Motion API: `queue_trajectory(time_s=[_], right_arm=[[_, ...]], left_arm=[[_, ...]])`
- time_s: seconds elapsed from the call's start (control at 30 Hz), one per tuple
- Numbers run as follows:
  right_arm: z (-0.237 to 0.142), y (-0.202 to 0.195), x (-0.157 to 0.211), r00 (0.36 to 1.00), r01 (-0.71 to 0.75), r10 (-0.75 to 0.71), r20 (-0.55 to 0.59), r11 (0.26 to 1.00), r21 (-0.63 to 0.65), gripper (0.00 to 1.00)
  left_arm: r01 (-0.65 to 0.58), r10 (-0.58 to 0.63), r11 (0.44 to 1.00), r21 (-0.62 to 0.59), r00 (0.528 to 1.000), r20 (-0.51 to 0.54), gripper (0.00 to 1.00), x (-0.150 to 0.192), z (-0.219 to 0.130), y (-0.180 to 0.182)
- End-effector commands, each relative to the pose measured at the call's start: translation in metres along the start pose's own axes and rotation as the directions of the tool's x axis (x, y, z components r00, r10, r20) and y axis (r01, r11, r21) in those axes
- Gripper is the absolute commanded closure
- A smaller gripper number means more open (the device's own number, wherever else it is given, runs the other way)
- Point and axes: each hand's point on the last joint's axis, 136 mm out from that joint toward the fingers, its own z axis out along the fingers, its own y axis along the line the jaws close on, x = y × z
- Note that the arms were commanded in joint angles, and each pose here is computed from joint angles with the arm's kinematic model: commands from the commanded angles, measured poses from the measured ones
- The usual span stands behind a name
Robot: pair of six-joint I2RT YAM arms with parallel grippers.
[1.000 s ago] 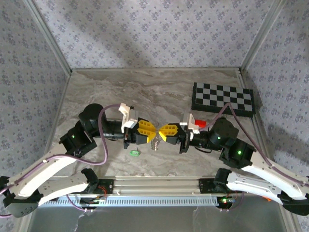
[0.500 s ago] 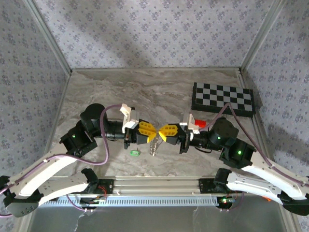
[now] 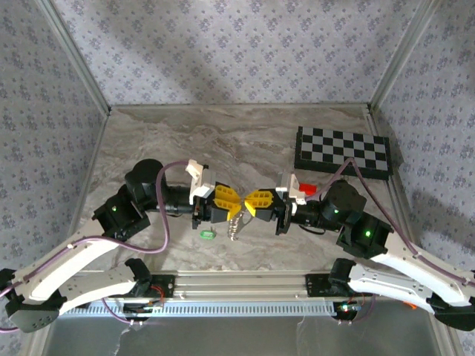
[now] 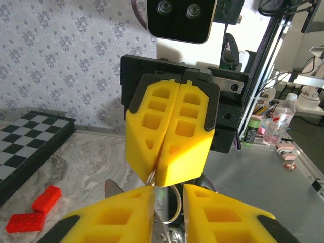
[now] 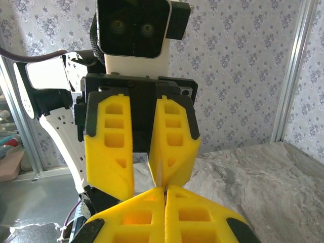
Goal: Put the keys on the keyring
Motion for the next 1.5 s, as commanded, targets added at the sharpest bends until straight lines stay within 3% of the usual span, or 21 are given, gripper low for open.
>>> queue_trajectory(time_s=[0.0, 0.4, 0.7, 1.0, 1.1, 1.47], right_arm=[[-0.003, 0.011, -0.019, 0.998, 0.033, -0.030, 0.059, 0.998, -0.049, 1.00], [-0.004, 0.011, -0.018, 0.998, 0.039, -0.036, 0.054, 0.998, -0.044, 1.00], [-0.002, 0.010, -0.018, 0.998, 0.039, -0.037, 0.053, 0.998, -0.045, 1.00], [-0.001, 0.011, -0.017, 0.998, 0.040, -0.038, 0.048, 0.998, -0.049, 1.00], [-0.001, 0.011, -0.018, 0.998, 0.040, -0.038, 0.049, 0.998, -0.049, 1.00], [-0.003, 0.010, -0.018, 0.998, 0.036, -0.034, 0.047, 0.999, -0.037, 1.00]], left_arm=[[-0.019, 0.021, 0.997, -0.068, 1.000, 0.016, 0.72, -0.004, -0.001, 0.011], [-0.029, 0.033, 0.991, -0.129, 0.999, 0.028, 0.70, -0.005, -0.007, 0.017], [0.001, -0.001, 1.000, -0.013, 1.000, -0.006, 0.71, 0.003, 0.003, 0.004], [-0.002, 0.002, 1.000, 0.006, 1.000, 0.001, 0.85, 0.001, 0.002, 0.001], [-0.003, 0.003, 1.000, 0.011, 1.000, 0.003, 1.00, 0.001, 0.002, -0.001], [-0.006, 0.007, 1.000, -0.029, 1.000, 0.022, 1.00, -0.005, -0.002, 0.003]])
